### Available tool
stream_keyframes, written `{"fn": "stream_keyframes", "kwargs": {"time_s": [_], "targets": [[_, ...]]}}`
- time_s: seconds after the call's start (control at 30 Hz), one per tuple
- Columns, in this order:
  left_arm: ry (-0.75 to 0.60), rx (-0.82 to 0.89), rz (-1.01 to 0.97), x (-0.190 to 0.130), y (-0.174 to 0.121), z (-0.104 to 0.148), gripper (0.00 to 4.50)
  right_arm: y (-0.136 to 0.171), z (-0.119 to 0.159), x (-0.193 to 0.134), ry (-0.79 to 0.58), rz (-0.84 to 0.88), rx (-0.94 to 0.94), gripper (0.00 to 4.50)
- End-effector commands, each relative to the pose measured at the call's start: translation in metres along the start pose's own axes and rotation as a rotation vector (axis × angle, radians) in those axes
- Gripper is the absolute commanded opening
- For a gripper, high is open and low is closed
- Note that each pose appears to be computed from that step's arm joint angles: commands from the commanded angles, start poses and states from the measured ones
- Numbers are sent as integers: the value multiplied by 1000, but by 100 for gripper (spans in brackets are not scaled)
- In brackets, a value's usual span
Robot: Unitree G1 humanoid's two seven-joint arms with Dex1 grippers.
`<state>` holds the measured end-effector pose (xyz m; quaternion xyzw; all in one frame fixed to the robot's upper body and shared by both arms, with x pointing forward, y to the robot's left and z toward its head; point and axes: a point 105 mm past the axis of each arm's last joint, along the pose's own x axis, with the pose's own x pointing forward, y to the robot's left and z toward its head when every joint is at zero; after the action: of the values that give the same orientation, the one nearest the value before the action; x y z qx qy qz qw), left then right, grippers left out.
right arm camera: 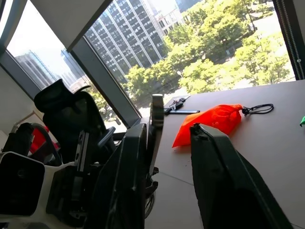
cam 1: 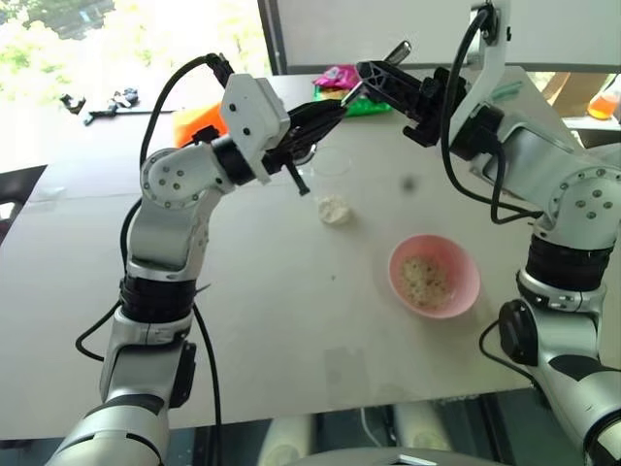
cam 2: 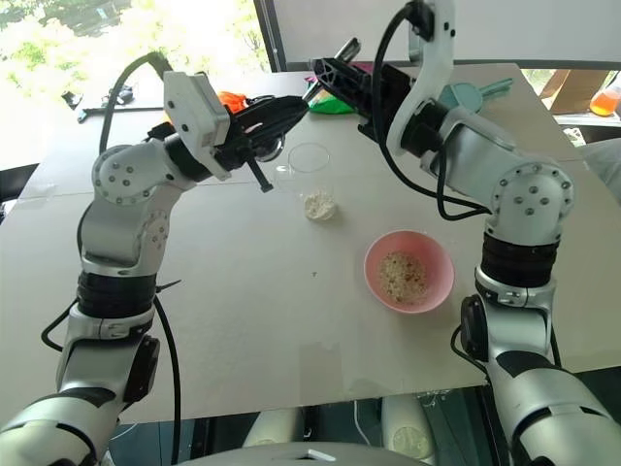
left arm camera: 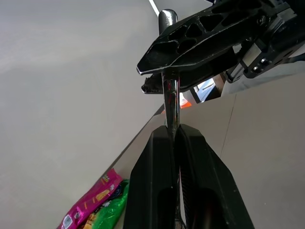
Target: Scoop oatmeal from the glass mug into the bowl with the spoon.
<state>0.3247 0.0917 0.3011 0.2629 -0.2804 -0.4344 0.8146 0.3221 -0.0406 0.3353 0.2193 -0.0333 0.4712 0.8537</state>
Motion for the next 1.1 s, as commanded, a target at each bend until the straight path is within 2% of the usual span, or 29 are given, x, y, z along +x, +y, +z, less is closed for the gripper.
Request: {"fn": "stream_keyframes", "kwargs": {"time_s": [0.03, 0.1, 0.2, 0.27, 0.3, 0.4, 0.5, 0.57, 0.67, 0.77, 0.87, 1.1], "targets": [[-61, 50, -9, 1, -1, 19, 0, 8, 11, -1, -24, 23, -26, 2], [-62, 7, -13, 0, -1, 18, 0, 7, 13, -3, -26, 21, -29, 2], [-72, -96, 29, -2, 6, 18, 96, 2, 18, -7, -35, 5, -35, 0], [-69, -172, 60, -5, 11, 18, 198, -3, 24, -12, -43, -15, -50, 0], [-73, -234, 95, -7, 17, 18, 231, -6, 28, -16, -48, -26, -58, 0], [-83, -370, 175, -19, 30, 21, 367, -18, 44, -33, -64, -70, -83, 0], [-39, -460, 336, -49, 50, 11, 367, -36, 66, -67, -85, -147, -104, 0], [18, -483, 420, -69, 50, -5, 367, -44, 75, -91, -85, -191, -106, 0], [87, -533, 490, -90, 38, -28, 367, -50, 81, -119, -84, -250, -99, 0], [209, -592, 513, -108, 9, -75, 367, -55, 80, -139, -89, -300, -87, 0], [264, -635, 487, -107, -13, -104, 367, -58, 73, -145, -94, -326, -65, 0], [326, -653, 476, -84, -27, -144, 367, -57, 63, -145, -87, -334, -40, 0]]}}
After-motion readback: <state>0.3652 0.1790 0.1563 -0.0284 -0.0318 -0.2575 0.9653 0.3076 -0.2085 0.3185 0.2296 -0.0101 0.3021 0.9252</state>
